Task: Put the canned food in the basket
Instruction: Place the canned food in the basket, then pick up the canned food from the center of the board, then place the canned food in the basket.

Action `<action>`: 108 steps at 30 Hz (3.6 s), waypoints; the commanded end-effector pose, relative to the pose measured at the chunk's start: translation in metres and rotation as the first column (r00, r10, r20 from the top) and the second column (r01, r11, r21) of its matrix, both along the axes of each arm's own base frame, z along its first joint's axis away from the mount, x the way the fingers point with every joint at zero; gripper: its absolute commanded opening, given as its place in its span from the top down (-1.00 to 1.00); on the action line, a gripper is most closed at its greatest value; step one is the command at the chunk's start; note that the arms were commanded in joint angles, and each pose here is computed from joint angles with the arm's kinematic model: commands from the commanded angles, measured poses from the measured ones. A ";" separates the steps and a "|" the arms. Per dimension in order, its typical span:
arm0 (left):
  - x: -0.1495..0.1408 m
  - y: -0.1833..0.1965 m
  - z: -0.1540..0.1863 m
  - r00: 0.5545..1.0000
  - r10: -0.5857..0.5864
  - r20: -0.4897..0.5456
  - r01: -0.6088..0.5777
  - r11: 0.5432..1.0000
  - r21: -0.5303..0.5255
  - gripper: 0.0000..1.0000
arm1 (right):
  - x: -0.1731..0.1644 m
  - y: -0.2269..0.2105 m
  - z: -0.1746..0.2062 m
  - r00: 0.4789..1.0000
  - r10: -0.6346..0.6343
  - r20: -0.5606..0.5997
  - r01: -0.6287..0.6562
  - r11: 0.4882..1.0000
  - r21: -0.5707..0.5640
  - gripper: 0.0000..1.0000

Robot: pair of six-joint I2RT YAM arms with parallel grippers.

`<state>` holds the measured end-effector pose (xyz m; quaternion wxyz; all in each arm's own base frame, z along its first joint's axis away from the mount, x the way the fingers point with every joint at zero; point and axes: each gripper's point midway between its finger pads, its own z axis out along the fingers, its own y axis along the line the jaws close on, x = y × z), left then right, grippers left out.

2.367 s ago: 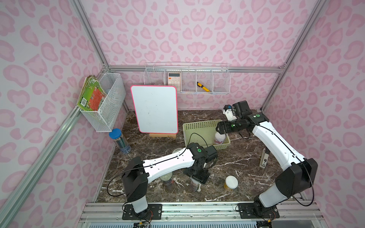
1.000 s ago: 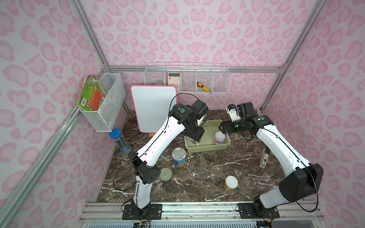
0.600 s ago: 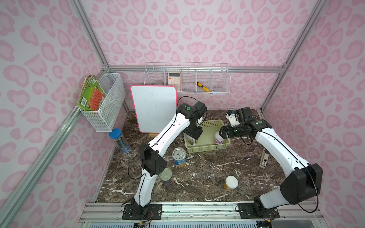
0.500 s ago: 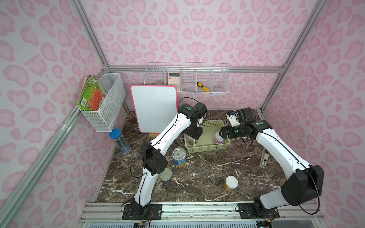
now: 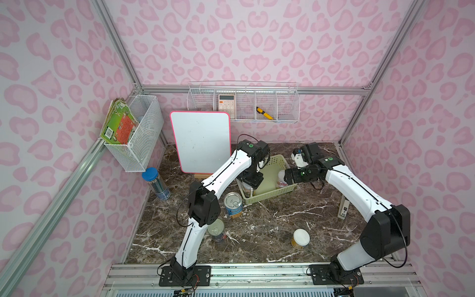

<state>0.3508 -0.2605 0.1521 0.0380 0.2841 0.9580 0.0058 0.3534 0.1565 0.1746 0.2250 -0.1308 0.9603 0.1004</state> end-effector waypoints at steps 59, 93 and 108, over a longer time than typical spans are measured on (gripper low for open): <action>-0.025 0.066 0.145 0.842 0.241 0.482 -0.119 0.955 -0.270 -0.99 | -0.205 0.005 -0.093 0.934 -0.092 -0.344 0.034 0.985 -0.172 -0.28; -0.042 0.067 0.092 0.874 0.273 0.401 -0.148 0.938 -0.315 -0.99 | 0.184 0.050 -0.004 0.999 0.017 0.045 -0.020 0.997 0.078 -0.22; -0.045 0.068 0.085 0.881 0.268 0.389 -0.152 0.940 -0.305 -0.99 | 0.164 0.062 -0.056 0.994 0.077 -0.079 -0.074 0.997 0.035 -0.16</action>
